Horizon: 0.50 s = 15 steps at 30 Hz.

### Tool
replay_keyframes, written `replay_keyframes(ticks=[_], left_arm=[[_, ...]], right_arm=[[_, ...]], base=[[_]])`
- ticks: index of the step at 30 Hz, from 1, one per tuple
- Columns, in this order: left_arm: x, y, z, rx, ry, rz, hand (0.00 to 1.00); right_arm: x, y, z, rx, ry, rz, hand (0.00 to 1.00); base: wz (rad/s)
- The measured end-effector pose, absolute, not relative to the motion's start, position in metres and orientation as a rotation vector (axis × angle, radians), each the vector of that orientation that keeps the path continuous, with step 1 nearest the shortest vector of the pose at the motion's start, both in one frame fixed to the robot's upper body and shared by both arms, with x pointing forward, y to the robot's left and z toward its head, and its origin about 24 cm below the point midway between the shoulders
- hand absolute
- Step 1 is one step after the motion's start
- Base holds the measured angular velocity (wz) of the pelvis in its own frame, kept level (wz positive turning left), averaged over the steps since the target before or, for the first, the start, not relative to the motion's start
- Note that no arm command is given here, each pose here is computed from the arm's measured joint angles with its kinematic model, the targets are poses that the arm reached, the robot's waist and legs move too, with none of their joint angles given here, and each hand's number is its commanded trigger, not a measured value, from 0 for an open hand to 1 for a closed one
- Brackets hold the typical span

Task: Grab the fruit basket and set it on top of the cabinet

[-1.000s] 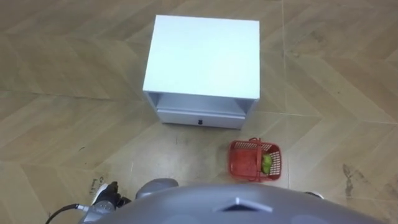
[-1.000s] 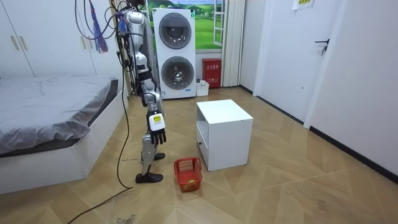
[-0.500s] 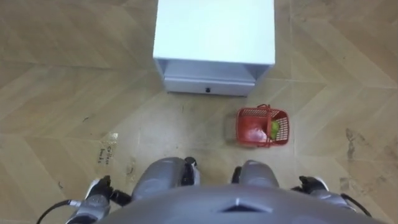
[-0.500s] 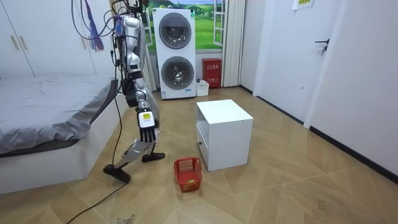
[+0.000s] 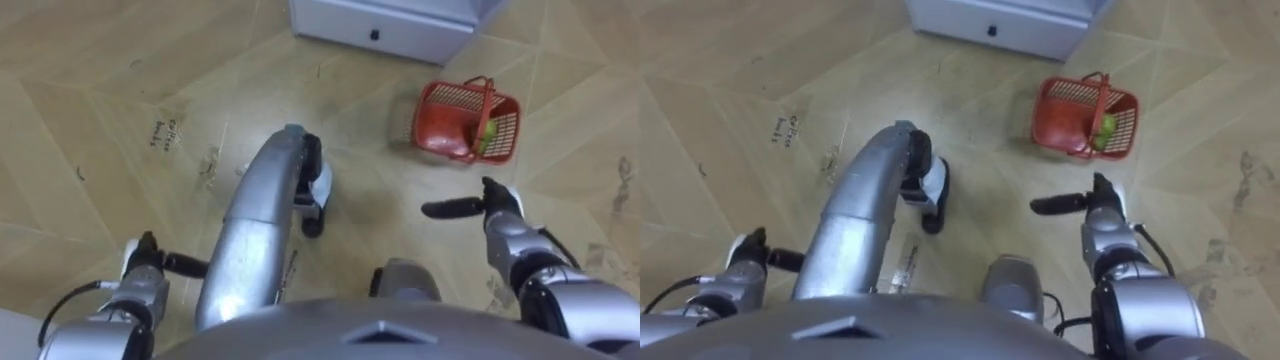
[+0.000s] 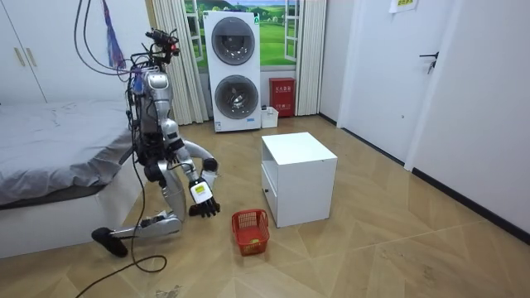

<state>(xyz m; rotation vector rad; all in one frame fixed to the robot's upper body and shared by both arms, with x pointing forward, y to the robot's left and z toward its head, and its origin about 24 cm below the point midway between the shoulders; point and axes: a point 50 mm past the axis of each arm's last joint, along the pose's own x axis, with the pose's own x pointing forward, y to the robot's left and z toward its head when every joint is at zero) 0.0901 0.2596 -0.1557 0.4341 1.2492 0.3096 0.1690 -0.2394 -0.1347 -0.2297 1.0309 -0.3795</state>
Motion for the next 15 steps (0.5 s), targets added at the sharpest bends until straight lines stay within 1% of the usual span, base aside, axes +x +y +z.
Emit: replay_keyframes(ticks=[4, 13, 15], left_arm=[[0.08, 0.26, -0.157, 0.468, 1.255, 0.343, 0.0], [0.078, 0.257, -0.157, 0.525, 1.225, 0.322, 0.0], [0.074, 0.251, -0.16, 0.51, 1.231, 0.309, 0.0]], right_arm=[[0.18, -0.245, -0.126, -0.193, 0.94, -0.464, 0.0], [0.209, -0.247, -0.101, -0.257, 0.75, -0.532, 0.0], [0.217, -0.246, -0.094, -0.28, 0.701, -0.527, 0.0]], base=[[0.16], [0.02], [-0.09]])
